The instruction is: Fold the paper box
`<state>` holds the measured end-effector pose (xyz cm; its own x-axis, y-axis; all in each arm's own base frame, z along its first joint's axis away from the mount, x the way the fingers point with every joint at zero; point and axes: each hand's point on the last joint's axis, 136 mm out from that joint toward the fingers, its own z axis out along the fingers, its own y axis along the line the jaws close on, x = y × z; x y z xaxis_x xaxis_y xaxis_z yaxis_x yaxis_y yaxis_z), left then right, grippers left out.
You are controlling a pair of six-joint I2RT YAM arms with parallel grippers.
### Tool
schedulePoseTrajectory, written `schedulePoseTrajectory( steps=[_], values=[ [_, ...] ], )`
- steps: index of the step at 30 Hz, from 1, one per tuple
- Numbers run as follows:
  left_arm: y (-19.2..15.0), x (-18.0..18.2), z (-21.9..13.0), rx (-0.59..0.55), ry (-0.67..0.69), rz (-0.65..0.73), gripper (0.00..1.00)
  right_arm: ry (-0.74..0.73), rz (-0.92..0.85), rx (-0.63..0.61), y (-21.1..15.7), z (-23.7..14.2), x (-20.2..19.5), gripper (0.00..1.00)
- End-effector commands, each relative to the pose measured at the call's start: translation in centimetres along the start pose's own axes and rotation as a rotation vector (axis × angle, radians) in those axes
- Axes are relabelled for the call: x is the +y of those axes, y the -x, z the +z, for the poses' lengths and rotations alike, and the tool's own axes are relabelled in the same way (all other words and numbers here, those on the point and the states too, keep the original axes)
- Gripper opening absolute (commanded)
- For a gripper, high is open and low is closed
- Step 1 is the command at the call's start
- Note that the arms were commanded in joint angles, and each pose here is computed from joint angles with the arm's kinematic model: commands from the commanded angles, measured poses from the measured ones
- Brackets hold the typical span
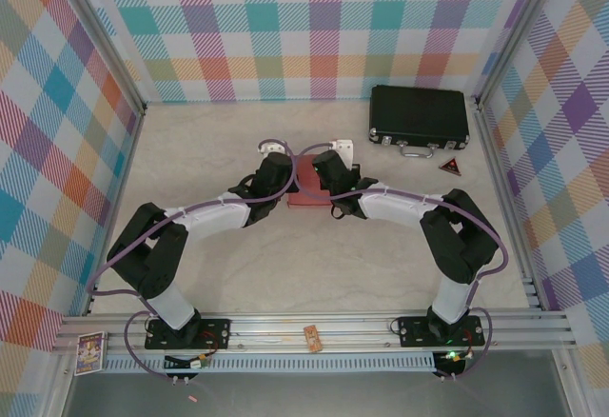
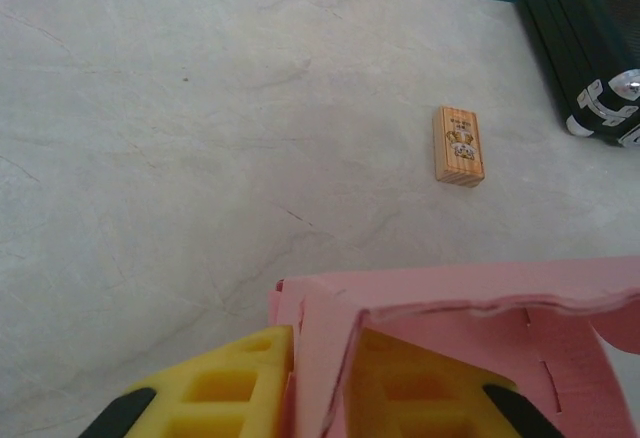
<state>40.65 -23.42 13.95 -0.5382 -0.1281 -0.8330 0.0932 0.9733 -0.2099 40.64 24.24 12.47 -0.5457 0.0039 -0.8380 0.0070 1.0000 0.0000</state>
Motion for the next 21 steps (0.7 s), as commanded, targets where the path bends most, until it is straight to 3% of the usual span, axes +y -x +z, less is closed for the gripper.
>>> schedulePoseTrajectory(
  steps=[1,21],
  values=[
    [1.5,-1.4,-1.2,-0.037,-0.048,-0.035,0.18,-0.009,0.029,-0.005,-0.3,-0.2,0.1,0.07],
    [0.5,-1.7,-0.9,-0.019,-0.062,-0.148,0.07,-0.039,0.094,0.049,-2.4,0.7,-0.3,0.05]
  ],
)
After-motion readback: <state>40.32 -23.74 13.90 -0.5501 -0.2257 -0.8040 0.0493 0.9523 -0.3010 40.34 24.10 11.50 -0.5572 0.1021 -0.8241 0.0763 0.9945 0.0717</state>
